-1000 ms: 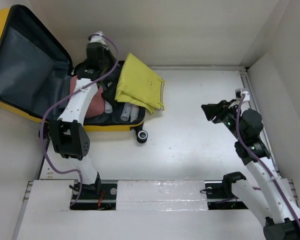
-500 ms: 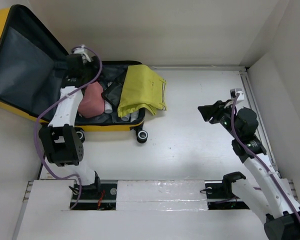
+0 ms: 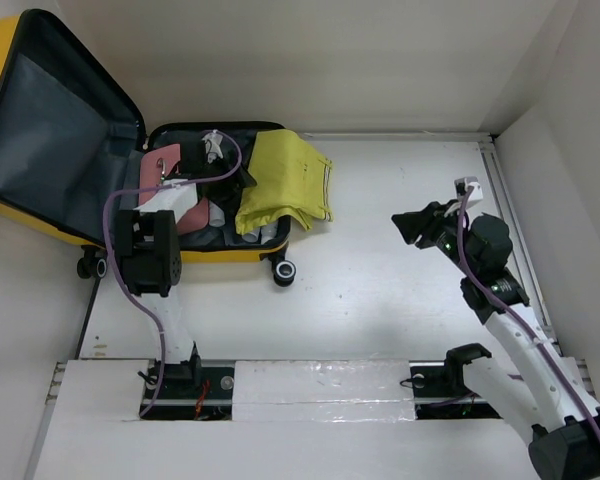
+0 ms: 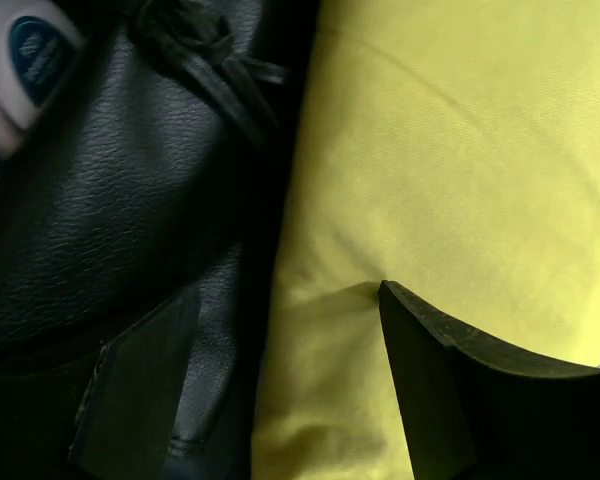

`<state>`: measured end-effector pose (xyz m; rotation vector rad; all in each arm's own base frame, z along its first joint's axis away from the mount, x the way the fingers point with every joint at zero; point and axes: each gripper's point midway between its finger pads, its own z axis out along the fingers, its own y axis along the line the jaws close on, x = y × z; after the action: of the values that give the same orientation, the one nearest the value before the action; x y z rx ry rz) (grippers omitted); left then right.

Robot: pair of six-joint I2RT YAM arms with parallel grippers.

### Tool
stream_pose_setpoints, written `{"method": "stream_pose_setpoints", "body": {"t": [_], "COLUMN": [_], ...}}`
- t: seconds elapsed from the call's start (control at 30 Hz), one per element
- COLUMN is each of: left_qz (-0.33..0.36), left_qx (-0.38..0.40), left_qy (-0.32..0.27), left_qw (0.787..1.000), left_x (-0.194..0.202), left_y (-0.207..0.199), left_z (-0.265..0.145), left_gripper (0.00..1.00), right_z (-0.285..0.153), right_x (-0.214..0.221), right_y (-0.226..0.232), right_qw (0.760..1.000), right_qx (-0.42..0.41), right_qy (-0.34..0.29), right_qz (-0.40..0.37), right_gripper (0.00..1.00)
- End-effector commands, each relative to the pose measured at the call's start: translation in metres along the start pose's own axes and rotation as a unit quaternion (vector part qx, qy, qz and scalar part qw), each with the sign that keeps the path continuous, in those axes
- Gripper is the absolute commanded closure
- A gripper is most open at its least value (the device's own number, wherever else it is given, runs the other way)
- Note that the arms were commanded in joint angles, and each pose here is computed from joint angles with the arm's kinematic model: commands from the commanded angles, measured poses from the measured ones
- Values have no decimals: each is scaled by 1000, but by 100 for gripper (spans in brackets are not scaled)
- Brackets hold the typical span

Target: Pack the luggage

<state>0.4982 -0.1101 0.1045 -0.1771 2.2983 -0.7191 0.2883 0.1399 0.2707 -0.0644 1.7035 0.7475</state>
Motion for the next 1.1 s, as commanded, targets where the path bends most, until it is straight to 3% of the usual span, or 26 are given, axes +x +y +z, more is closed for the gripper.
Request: {"method": "stream_pose_setpoints", "body": {"t": [0.0, 0.13, 0.3, 0.37, 0.4, 0.47, 0.57, 0.8, 1.07], "left_qz": [10, 1, -20, -21, -27, -22, -16, 26, -3], "left_qx": [51, 81, 119, 129, 129, 134, 126, 146, 55], "left_qy": [-29, -39, -39, -40, -39, -48, -68, -155, -242], "left_qw": [998, 996, 992, 991, 990, 990, 990, 977, 969], "left_x": [-15, -18, -15, -11, -11, -17, -29, -90, -138], "left_y": [-19, -27, -33, -34, -35, -42, -48, -102, -70], "left_z": [3, 9, 19, 19, 19, 10, -2, -82, -160], "left_gripper": [32, 37, 54, 66, 83, 99, 100, 100, 100], "right_z": [2, 6, 10, 9, 9, 9, 10, 9, 6], "right_x": [-11, -6, -4, -7, -8, -8, -3, -7, -11], "right_y": [12, 11, 8, 7, 6, 6, 9, 7, 12], "right_qw": [999, 999, 1000, 1000, 1000, 1000, 1000, 1000, 999], "right_qx": [-26, -29, -21, -18, -13, -13, -22, -13, -17], "right_qy": [-25, -13, -12, -18, -20, -20, -11, -21, -29], "right_qz": [-11, -8, -7, -8, -8, -8, -7, -8, -10], "right_gripper": [53, 53, 53, 53, 53, 53, 53, 52, 52]}}
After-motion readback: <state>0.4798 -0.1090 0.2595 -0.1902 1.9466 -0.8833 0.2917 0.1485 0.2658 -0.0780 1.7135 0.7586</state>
